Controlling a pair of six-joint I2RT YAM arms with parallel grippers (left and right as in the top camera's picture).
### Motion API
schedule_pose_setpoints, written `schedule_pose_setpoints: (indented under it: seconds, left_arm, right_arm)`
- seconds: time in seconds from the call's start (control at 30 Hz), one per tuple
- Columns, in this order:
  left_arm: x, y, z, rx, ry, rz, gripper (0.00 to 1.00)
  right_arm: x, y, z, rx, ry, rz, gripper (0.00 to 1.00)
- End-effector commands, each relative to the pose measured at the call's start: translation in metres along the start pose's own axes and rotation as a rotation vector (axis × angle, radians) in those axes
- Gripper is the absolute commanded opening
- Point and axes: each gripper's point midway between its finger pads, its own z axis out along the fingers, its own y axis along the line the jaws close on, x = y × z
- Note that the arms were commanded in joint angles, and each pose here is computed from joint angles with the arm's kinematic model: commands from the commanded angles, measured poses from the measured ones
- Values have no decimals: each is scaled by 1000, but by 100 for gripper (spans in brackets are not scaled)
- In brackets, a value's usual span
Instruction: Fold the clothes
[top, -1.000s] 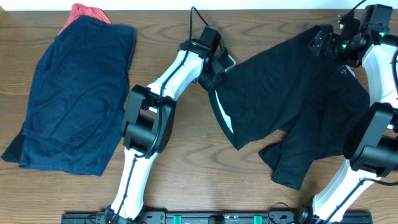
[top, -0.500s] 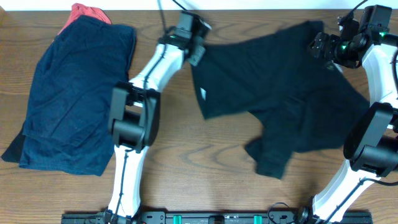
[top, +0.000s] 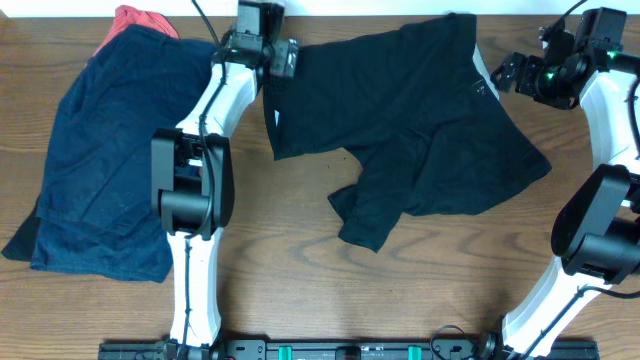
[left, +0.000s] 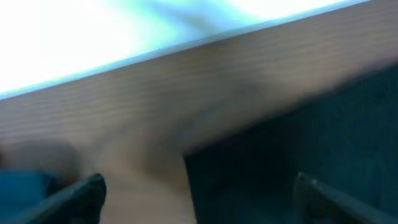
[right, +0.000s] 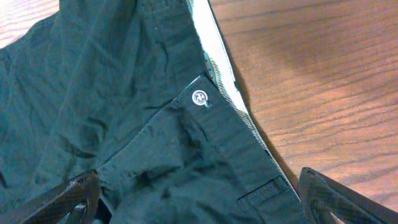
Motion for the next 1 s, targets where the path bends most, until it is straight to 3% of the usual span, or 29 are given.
schedule_pose_setpoints:
  seconds: [0.0,0.23,0.47,0.83,0.97]
  left_arm:
    - [-19,-10,-52,14,10,-53,98]
    - [46,-48,-163,161,363,-36,98]
    - [126,-108,-227,515,678,270,99]
    - [219,-174,-252,863,874,384,97]
    - [234,-185,-248,894,872,405,97]
  right_arm:
    - [-3,9,-4,-13,-9,-31,99]
    - [-3,9,-4,-13,-8,-30,99]
    - [-3,10,-4,-14,-10,-32,99]
    - [1,8,-4,-5,7,-26,99]
    - [2,8,-4,-5,11,-24,99]
